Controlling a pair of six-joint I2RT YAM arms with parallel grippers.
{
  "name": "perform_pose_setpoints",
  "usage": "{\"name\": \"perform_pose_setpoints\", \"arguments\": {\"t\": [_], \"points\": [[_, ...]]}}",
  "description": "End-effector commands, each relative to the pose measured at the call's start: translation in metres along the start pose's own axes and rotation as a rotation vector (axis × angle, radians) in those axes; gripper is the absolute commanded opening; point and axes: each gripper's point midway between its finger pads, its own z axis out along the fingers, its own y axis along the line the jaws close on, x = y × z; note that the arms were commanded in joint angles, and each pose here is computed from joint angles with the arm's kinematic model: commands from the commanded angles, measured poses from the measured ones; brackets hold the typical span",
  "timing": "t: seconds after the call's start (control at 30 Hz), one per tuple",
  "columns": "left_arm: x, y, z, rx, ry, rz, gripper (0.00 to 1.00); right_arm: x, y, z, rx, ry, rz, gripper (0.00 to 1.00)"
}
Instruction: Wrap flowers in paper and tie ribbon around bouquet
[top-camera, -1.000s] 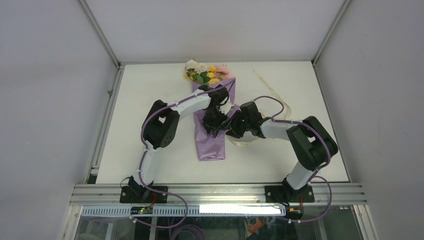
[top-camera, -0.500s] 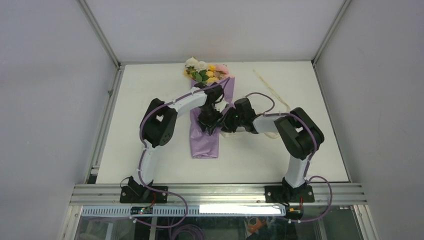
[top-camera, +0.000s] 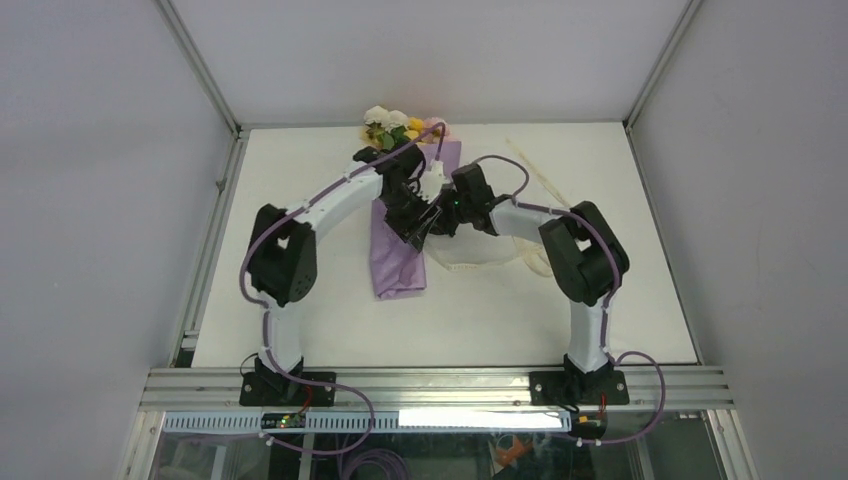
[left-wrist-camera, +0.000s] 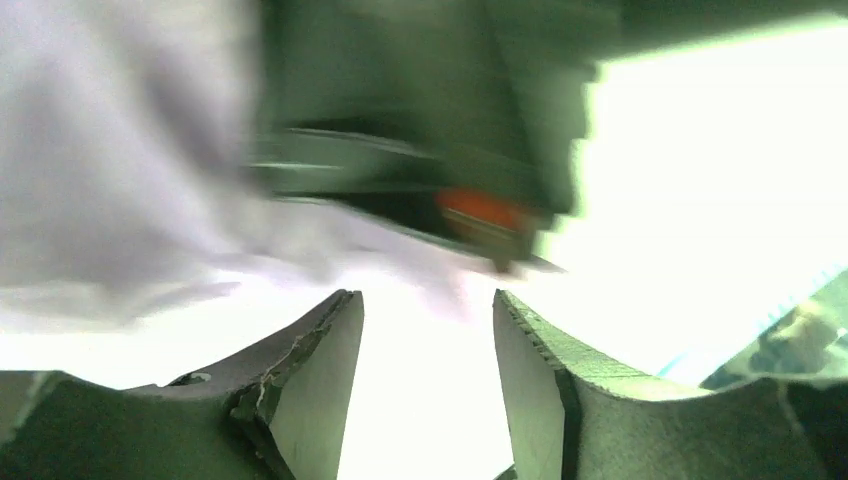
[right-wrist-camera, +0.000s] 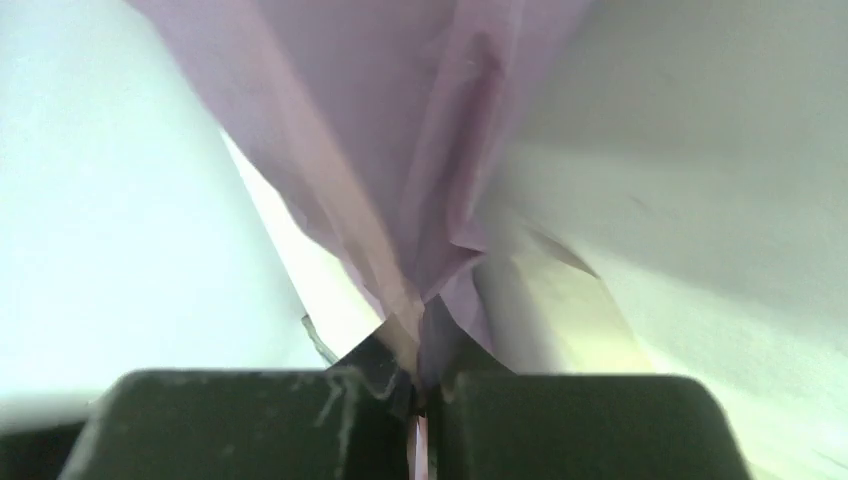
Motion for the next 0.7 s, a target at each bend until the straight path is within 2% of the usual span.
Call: {"name": "perform_pose_setpoints", "arguments": {"t": [0.0, 0.07, 0.17, 0.3, 0.47, 0.67], "points": [[-0.030, -0.091, -0.090, 0.254, -0.351, 0.459, 0.54, -0.017, 0.037, 0.004, -0.102, 0.055, -0.067, 0.00], [-0.031, -0.100, -0.083, 0.252, -0.380, 0.558, 0.55, -0.022, 0.025, 0.017, -0.072, 0.092, -0.057, 0.00], [-0.029, -0.115, -0.053, 0.214, -0.334, 0.662, 0.55, -0.034, 0.021, 0.025, -0.047, 0.107, -0.087, 0.00], [-0.039, -0.129, -0.025, 0.206, -0.333, 0.764, 0.56, -0.058, 0.019, 0.032, -0.050, 0.128, -0.100, 0.00], [-0.068, -0.100, 0.017, 0.052, -0.355, 0.769, 0.65, -0.070, 0.003, 0.033, -0.034, 0.215, -0.148, 0.00], [-0.089, -0.074, 0.048, -0.135, -0.283, 0.749, 0.72, -0.068, -0.004, 0.032, -0.024, 0.275, -0.204, 0.00]]}}
